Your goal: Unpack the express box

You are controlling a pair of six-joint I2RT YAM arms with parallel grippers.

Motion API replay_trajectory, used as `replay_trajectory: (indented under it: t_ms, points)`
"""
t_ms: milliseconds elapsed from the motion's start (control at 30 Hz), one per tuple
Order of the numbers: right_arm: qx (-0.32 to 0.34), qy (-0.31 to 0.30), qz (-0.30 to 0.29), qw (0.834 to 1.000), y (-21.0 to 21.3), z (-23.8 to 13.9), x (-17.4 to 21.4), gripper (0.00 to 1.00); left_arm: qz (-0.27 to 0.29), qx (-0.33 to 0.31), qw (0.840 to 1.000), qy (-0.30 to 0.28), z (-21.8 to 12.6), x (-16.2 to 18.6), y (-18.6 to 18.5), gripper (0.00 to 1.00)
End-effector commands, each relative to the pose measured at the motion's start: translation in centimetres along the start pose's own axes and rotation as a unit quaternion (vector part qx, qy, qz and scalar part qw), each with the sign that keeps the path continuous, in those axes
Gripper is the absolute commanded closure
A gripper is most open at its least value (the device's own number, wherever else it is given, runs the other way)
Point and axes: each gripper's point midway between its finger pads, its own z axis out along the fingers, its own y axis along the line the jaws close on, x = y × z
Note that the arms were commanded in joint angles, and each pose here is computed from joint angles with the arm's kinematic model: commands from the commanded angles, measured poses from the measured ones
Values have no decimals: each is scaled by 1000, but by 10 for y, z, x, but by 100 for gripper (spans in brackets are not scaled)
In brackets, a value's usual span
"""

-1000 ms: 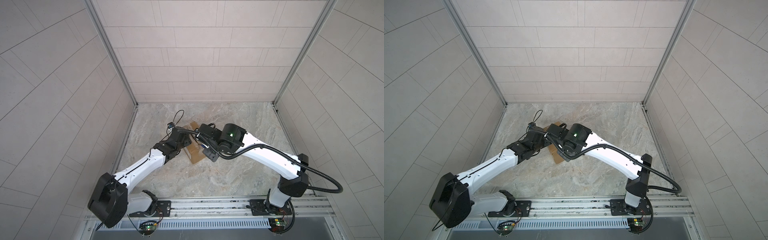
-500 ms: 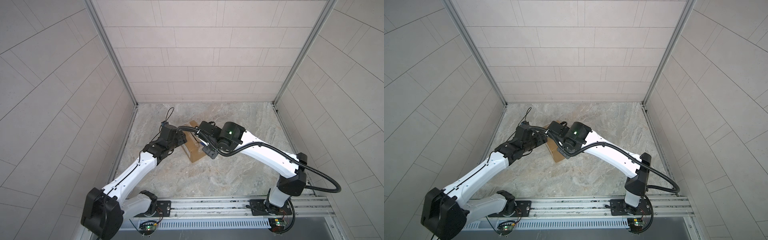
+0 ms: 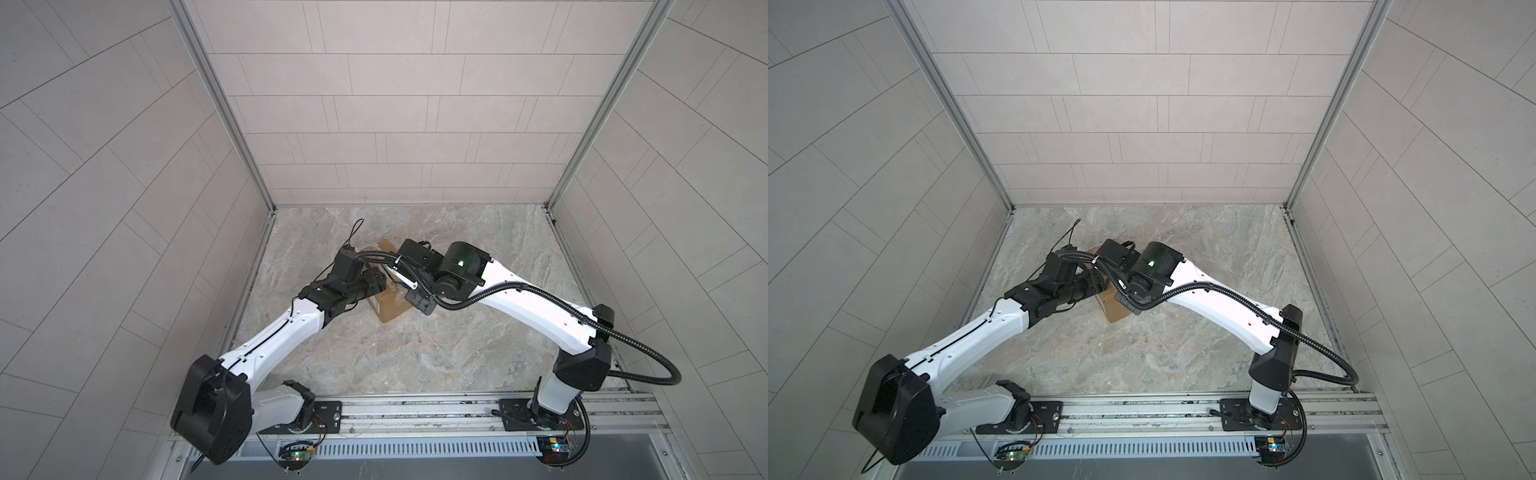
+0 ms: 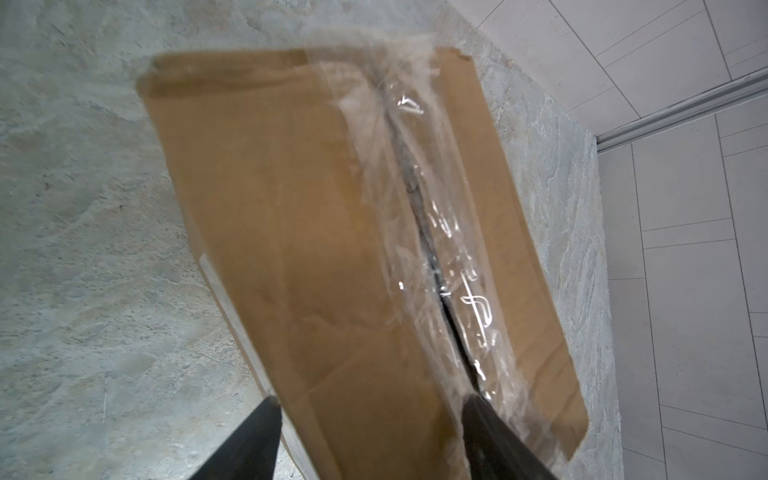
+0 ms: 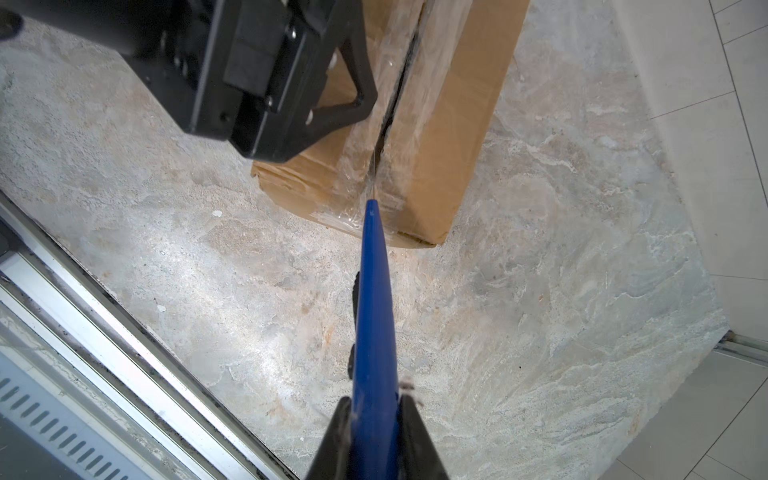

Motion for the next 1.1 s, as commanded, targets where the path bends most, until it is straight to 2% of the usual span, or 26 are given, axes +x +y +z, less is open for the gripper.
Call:
replay_trajectory:
  t_ms: [0,100,433,900,1067]
  points:
    - [23,36,0,999,-11,-2,14,100,-20,-40,999,-2,6,5,18,32]
    - [19,45,13,999,-10,-9,19,100,-16,-62,998,9,9,21,23,33]
    - [3,69,29,997,-4,-15,32,100,-26,-71,997,2,9,23,29,32]
    - [-30,60,42,997,18,15,12,100,-31,-55,998,-1,11,22,24,32]
    - [-30,60,40,997,17,12,11,100,-36,-57,998,-1,12,23,27,33]
